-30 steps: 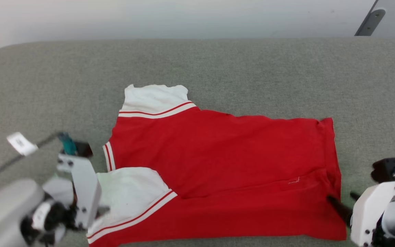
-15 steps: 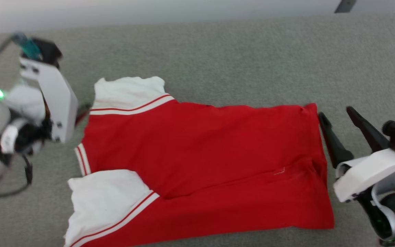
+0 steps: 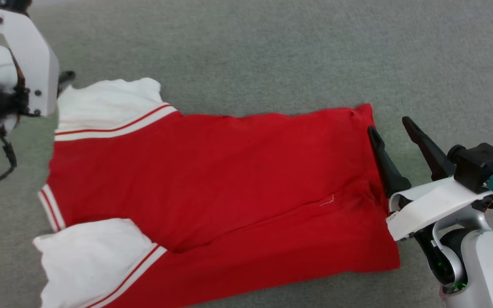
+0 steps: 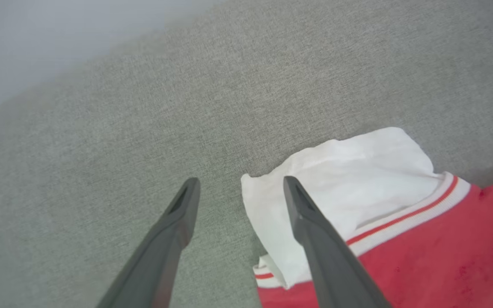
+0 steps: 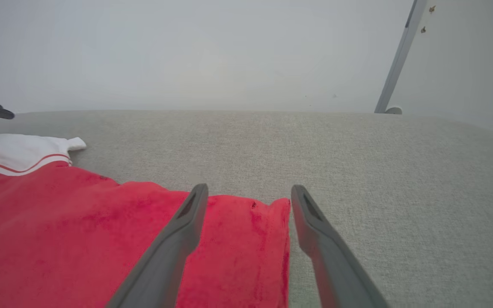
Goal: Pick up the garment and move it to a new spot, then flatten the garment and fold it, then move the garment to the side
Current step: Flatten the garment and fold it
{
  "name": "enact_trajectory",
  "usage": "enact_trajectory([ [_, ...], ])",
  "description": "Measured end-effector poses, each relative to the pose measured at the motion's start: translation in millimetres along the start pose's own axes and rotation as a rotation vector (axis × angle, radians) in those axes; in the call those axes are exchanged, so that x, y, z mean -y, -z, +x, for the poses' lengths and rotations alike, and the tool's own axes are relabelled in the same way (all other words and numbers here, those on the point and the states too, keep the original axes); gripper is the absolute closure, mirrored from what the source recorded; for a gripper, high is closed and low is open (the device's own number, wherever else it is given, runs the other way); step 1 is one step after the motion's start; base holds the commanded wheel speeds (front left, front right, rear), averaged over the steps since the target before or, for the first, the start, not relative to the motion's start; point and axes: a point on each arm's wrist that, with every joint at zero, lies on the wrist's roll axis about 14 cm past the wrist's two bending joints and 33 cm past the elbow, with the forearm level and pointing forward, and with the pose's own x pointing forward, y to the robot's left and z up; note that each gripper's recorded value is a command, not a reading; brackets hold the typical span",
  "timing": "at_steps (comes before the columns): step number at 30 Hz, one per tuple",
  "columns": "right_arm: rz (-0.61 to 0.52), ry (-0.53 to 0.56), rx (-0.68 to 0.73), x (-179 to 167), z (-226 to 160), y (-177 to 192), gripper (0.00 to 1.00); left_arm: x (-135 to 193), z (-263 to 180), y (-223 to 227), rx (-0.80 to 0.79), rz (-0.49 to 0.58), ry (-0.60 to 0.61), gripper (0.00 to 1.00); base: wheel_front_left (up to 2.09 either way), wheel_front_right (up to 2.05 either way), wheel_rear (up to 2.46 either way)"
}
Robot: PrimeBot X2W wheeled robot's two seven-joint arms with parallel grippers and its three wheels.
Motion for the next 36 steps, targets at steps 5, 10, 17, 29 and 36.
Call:
enact_trajectory([
  [5, -0.003, 0.033, -0.019, 11.9, -0.2, 9.6, 0.0, 8.3, 28.4, 20.1, -0.124, -0.043, 0.039, 0.0, 0.0, 0.0, 0.0],
  [10, -0.007, 0.052, -0.035, 19.0, 1.0, 15.0, 0.0, 10.1, 42.4, 36.7, -0.221, -0.063, 0.041, 0.0, 0.0, 0.0, 0.0],
  [17, -0.003, 0.05, -0.04, 18.0, 6.4, 14.3, 0.0, 8.4, 45.0, 51.1, -0.309, -0.114, 0.028, 0.85, 0.0, 0.0, 0.0],
  [29, 0.027, 0.049, -0.227, 19.9, 30.7, 27.5, 0.0, 11.2, 51.4, 52.9, -0.289, -0.158, 0.044, 1.0, 0.0, 0.0, 0.0],
  [36, 0.048, 0.053, -0.463, 25.0, 53.6, 55.4, 0.0, 11.5, 52.6, 49.7, -0.274, -0.147, 0.049, 1.0, 0.0, 0.0, 0.0],
])
